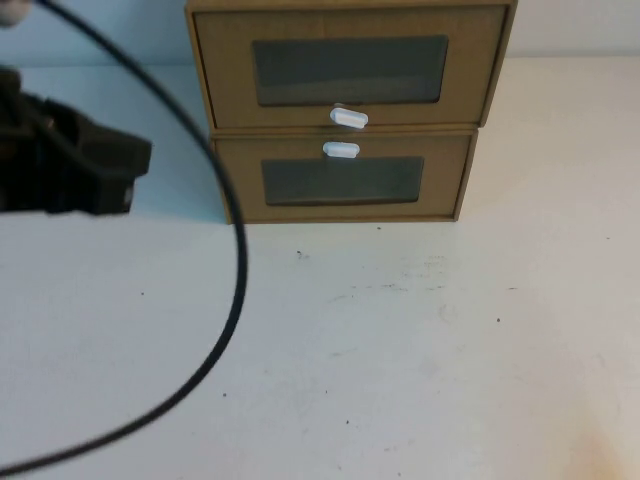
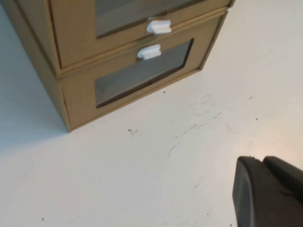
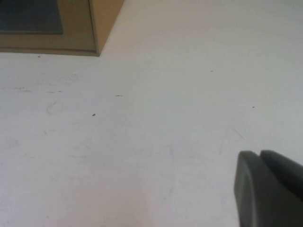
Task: Open the shoe box
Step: 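Pull the top drawer of the cardboard box fully open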
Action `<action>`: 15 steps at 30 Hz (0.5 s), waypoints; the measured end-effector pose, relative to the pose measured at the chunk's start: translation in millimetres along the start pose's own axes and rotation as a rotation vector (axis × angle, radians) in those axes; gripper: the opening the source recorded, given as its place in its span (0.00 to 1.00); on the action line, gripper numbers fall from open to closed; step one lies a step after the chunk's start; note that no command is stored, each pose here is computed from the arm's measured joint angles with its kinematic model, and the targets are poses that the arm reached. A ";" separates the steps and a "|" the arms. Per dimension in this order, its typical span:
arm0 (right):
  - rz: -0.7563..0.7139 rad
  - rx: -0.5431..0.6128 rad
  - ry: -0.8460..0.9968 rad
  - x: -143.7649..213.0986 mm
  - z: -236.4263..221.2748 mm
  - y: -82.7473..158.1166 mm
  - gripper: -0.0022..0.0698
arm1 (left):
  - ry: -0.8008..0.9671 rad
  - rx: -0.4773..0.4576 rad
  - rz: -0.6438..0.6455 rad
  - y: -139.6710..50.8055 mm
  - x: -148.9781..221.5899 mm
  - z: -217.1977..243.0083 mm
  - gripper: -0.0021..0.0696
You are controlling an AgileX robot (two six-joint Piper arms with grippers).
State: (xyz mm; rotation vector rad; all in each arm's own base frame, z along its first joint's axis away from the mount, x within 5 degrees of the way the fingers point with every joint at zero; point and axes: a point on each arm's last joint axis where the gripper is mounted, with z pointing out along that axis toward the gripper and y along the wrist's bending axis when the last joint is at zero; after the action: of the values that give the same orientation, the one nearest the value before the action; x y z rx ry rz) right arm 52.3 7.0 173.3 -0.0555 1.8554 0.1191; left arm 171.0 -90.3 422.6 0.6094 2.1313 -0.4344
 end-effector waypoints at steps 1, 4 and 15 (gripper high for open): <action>0.000 0.000 0.000 0.0 0.0 0.0 0.01 | 0.018 0.013 0.014 1.3 -9.9 7.3 0.02; 0.000 0.000 0.000 0.0 0.0 0.0 0.01 | 0.024 0.056 0.064 2.9 -44.5 20.8 0.02; 0.000 0.000 0.000 0.0 0.0 0.0 0.01 | -0.023 0.123 0.184 20.0 -155.2 90.4 0.02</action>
State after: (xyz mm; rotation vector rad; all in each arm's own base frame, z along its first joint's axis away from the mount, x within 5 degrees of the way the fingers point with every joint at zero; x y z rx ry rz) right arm 52.3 7.0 173.3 -0.0555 1.8554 0.1191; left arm 320.6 -161.1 495.1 0.8589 2.0153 -0.4695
